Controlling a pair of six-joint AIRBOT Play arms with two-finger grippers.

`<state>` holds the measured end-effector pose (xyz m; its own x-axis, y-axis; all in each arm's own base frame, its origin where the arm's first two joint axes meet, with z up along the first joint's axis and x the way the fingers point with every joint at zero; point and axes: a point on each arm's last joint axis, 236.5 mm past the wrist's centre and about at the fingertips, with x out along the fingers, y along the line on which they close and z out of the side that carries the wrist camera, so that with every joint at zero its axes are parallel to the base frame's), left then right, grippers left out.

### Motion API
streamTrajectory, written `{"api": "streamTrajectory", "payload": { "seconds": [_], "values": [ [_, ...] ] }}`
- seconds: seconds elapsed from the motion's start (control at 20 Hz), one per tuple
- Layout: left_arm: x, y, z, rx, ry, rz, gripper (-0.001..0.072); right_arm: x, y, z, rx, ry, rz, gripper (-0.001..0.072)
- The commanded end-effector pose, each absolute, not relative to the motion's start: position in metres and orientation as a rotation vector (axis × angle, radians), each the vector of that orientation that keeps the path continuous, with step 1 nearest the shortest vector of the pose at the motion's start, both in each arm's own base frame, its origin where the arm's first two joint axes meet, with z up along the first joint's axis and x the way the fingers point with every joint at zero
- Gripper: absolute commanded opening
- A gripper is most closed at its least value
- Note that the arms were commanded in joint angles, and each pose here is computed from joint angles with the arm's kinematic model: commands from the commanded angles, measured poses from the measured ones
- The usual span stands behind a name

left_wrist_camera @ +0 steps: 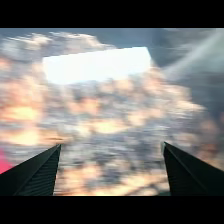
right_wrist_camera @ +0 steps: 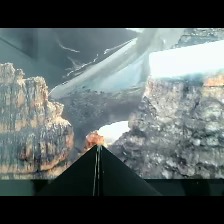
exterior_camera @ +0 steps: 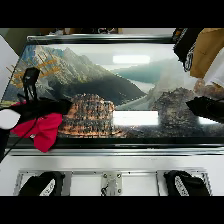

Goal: Fold the clothes and pants, and hang the long-sleeved shirts on hangers.

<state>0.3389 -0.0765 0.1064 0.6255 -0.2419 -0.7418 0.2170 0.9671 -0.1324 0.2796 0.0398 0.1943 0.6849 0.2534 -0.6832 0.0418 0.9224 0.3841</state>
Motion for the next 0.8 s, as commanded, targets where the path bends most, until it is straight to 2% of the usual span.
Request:
{"api": "streamTrajectory", "payload": {
  "seconds": [0.0,0.1,0.15,0.4,0.6,0.65,0.7,0.75],
  "values": [
    [0.372,0.013,0.074,0.313,0.983,0.021,0.0698,0.279,0.040,0.194,0.390,0.813,0.123,0.0018],
    [0.372,0.046,0.032,0.409,1.140,0.122,0.0698,0.279,0.040,0.194,0.390,0.813,0.123,0.0019],
    [0.371,0.055,0.012,0.381,1.202,0.153,0.0698,0.279,0.040,0.194,0.390,0.813,0.123,0.0019],
    [0.352,0.071,-0.070,0.051,1.424,0.249,0.0699,0.279,0.040,0.194,0.389,0.813,0.123,0.0019],
    [0.342,0.066,-0.099,-0.060,1.510,0.247,0.0698,0.279,0.040,0.194,0.389,0.813,0.123,0.0019],
    [0.342,0.063,-0.101,-0.071,1.513,0.243,0.0680,0.279,0.040,0.194,0.390,0.813,0.123,0.0018],
    [0.343,0.059,-0.101,-0.075,1.512,0.235,0.0549,0.279,0.040,0.194,0.390,0.813,0.123,0.0019],
    [0.344,0.055,-0.099,-0.081,1.506,0.227,0.0306,0.279,0.040,0.194,0.390,0.813,0.123,0.0019]
  ]
}}
